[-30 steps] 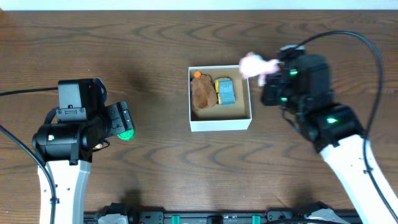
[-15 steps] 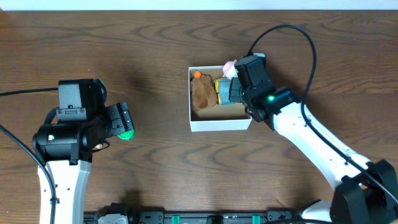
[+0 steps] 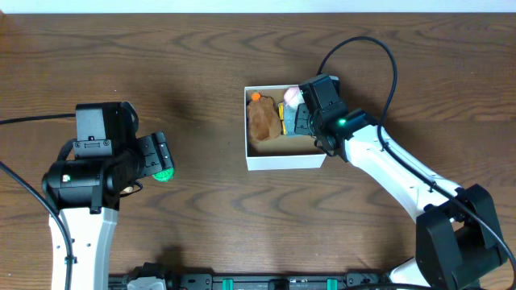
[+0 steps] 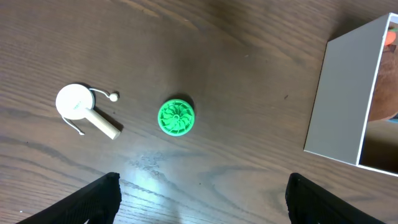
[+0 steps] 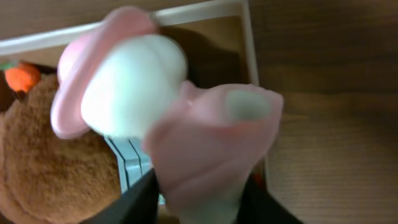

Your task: Pack container

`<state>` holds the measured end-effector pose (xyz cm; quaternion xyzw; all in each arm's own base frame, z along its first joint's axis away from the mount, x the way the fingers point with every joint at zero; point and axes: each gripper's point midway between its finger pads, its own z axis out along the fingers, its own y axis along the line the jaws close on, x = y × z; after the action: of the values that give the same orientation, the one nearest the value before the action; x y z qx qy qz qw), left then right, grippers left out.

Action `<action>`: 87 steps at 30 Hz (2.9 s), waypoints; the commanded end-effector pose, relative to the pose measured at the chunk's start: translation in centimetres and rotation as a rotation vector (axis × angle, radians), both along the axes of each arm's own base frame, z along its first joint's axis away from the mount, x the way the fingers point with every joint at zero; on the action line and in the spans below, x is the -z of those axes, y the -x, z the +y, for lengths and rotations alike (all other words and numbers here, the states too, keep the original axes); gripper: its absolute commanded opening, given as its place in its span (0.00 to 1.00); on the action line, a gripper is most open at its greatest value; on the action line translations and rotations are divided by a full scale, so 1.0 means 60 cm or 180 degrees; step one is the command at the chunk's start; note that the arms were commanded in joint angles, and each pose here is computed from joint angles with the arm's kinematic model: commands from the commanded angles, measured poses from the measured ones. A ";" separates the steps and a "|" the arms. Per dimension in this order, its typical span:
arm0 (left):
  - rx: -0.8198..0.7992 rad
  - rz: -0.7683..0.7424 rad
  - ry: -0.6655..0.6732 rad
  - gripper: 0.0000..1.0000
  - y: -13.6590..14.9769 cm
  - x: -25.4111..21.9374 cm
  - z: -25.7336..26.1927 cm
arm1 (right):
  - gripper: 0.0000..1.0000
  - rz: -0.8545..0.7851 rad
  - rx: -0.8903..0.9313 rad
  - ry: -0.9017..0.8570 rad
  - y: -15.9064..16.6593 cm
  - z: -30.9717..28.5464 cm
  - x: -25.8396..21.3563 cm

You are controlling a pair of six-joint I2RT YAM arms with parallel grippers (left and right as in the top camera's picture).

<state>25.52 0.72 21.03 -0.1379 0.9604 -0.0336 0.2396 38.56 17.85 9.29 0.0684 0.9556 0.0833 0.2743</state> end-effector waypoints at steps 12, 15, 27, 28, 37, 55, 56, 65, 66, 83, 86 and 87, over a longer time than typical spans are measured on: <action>-0.0008 -0.0029 -0.0021 0.85 -0.003 -0.007 0.004 | 0.44 0.0000 -0.0612 0.0106 0.032 0.063 -0.001; -0.0008 -0.0029 -0.0021 0.85 -0.003 -0.007 0.004 | 0.45 -0.0036 -0.0704 0.0188 0.046 0.083 -0.001; -0.0008 0.0003 -0.0020 0.85 -0.005 -0.003 0.004 | 0.48 -0.0073 -0.0885 0.0279 0.065 0.110 -0.001; -0.0008 0.0016 -0.0019 0.85 -0.005 -0.002 0.004 | 0.48 -0.0073 -0.0885 0.0279 0.065 0.110 -0.001; -0.0011 0.0077 -0.0015 0.84 -0.007 0.006 0.004 | 0.47 -0.0502 -0.1027 0.0458 0.041 0.112 -0.068; -0.0010 0.0010 -0.0018 0.84 -0.008 0.000 0.004 | 0.46 -0.0898 -0.0826 0.0534 -0.013 0.084 -0.153; -0.0010 0.0010 -0.0018 0.84 -0.008 0.000 0.004 | 0.45 -0.0890 -0.0818 0.0538 -0.014 0.082 -0.151; -0.0010 0.0011 -0.0018 0.85 -0.008 0.000 0.004 | 0.38 -0.0607 -0.0947 0.0552 -0.001 0.087 -0.108; -0.0010 0.0011 -0.0018 0.85 -0.008 0.000 0.004 | 0.38 -0.0573 -0.0949 0.0572 0.001 0.085 -0.104; -0.0009 0.0009 -0.0019 0.85 -0.008 0.000 0.004 | 0.08 0.0238 -0.1014 0.0972 0.079 0.025 -0.045; -0.0009 0.0007 -0.0019 0.85 -0.008 -0.001 0.004 | 0.01 0.0354 -0.1028 0.1030 0.092 0.017 -0.039; -0.0009 0.0008 -0.0019 0.85 -0.008 -0.001 0.004 | 0.01 0.0381 -0.1032 0.1044 0.094 0.015 -0.037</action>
<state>25.94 0.73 20.40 -0.1384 0.9631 -0.0324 0.2285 32.87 19.09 11.74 -0.1362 0.9670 -0.0304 0.2132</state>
